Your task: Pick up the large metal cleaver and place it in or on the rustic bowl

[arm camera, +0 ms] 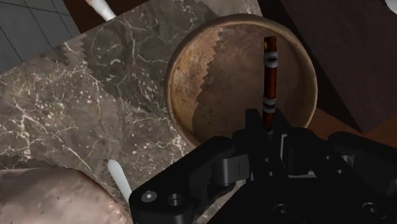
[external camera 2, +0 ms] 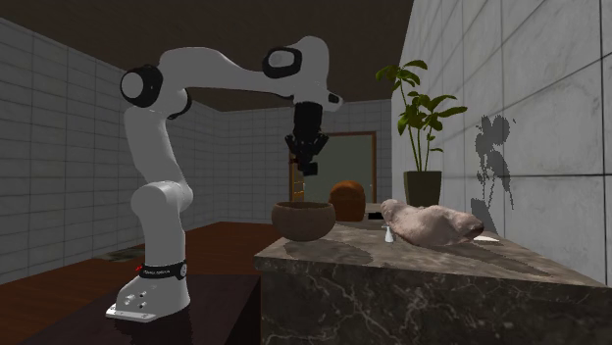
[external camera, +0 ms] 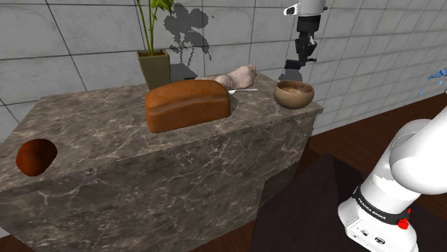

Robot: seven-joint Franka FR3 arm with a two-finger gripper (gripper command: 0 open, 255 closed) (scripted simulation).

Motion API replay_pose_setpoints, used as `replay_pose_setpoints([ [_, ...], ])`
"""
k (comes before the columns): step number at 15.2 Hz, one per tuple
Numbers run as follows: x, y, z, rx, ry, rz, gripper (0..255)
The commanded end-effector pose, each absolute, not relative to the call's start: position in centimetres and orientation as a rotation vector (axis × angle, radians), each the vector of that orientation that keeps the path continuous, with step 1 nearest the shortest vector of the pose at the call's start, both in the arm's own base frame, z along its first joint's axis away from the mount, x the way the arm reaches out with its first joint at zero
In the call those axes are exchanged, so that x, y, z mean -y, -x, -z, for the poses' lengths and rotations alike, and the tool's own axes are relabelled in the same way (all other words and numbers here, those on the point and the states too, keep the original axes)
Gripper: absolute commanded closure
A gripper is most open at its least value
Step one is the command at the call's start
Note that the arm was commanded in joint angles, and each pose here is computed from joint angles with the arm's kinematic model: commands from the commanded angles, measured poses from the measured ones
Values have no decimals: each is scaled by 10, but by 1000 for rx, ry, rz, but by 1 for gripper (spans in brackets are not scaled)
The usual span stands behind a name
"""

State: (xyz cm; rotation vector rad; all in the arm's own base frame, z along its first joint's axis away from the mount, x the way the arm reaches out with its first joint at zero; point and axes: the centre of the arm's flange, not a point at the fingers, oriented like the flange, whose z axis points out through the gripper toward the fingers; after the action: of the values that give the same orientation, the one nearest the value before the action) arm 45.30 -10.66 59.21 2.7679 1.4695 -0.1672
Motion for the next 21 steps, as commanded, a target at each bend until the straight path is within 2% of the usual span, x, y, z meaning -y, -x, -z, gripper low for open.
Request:
replay_pose_setpoints([
  [1, 109, -451, -583, -1471, -2767, 168, 255],
  [13, 109, -451, -521, -1471, -2767, 168, 255],
  [20, 109, -451, -521, -1471, -2767, 168, 255],
  [21, 109, -451, -521, -1471, -2767, 168, 0],
])
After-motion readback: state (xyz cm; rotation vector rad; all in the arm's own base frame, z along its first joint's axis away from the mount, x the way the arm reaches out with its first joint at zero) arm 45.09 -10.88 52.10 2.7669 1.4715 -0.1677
